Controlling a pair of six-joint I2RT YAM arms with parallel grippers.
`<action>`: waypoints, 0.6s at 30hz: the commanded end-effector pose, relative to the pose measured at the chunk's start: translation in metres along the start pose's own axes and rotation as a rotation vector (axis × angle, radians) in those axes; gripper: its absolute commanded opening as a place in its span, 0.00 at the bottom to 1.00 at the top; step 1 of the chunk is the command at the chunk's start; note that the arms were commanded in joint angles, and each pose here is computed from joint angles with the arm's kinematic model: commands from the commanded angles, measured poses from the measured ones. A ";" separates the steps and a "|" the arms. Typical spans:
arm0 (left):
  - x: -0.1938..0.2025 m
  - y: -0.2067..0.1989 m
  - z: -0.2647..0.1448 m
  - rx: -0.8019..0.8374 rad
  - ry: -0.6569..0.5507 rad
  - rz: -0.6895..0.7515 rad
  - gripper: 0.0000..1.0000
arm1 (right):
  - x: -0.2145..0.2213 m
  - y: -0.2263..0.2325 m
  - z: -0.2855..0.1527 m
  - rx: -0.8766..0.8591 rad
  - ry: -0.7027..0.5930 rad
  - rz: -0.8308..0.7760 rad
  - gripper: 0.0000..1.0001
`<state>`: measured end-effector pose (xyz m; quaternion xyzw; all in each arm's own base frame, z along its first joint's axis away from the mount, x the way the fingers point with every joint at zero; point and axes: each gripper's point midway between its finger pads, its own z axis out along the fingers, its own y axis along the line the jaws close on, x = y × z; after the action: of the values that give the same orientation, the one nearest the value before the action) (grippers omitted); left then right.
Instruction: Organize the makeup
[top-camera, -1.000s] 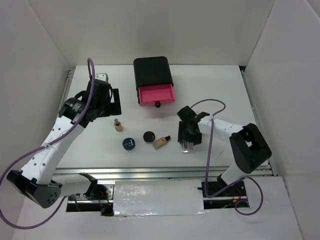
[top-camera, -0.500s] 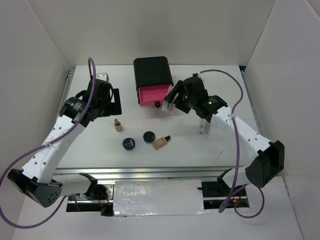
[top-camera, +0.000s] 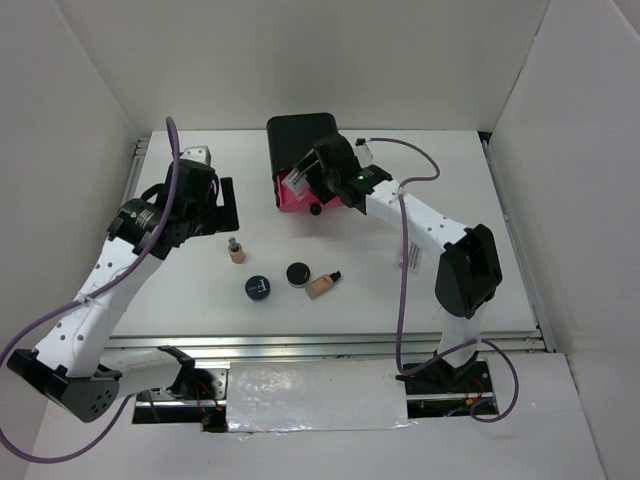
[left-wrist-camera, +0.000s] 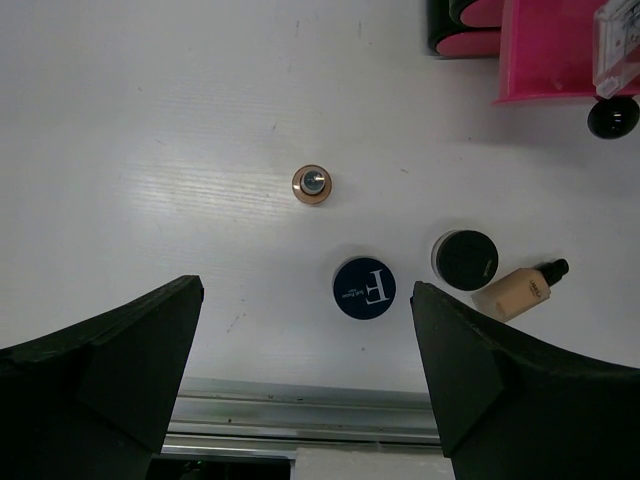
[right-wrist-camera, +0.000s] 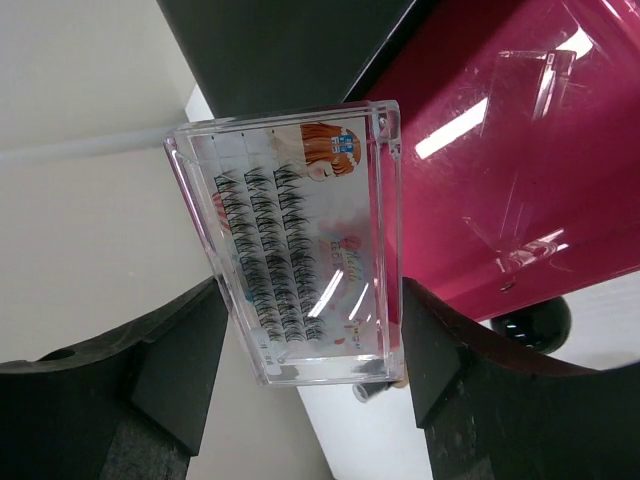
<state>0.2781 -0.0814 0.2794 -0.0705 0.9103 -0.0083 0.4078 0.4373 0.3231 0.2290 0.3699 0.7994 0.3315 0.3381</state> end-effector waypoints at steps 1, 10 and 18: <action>-0.012 0.006 -0.018 0.006 -0.056 -0.004 0.99 | -0.020 0.023 -0.010 -0.017 -0.098 0.104 0.48; -0.006 0.010 -0.018 -0.001 -0.056 0.011 0.99 | -0.016 0.023 0.002 0.006 -0.093 0.101 0.79; -0.010 0.012 -0.017 -0.013 -0.067 0.027 0.99 | -0.020 0.026 -0.009 0.003 -0.093 0.092 1.00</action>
<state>0.2691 -0.0725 0.2888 -0.0662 0.9043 -0.0012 0.4217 0.4517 0.3228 0.2378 0.4162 0.7790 0.3202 0.3427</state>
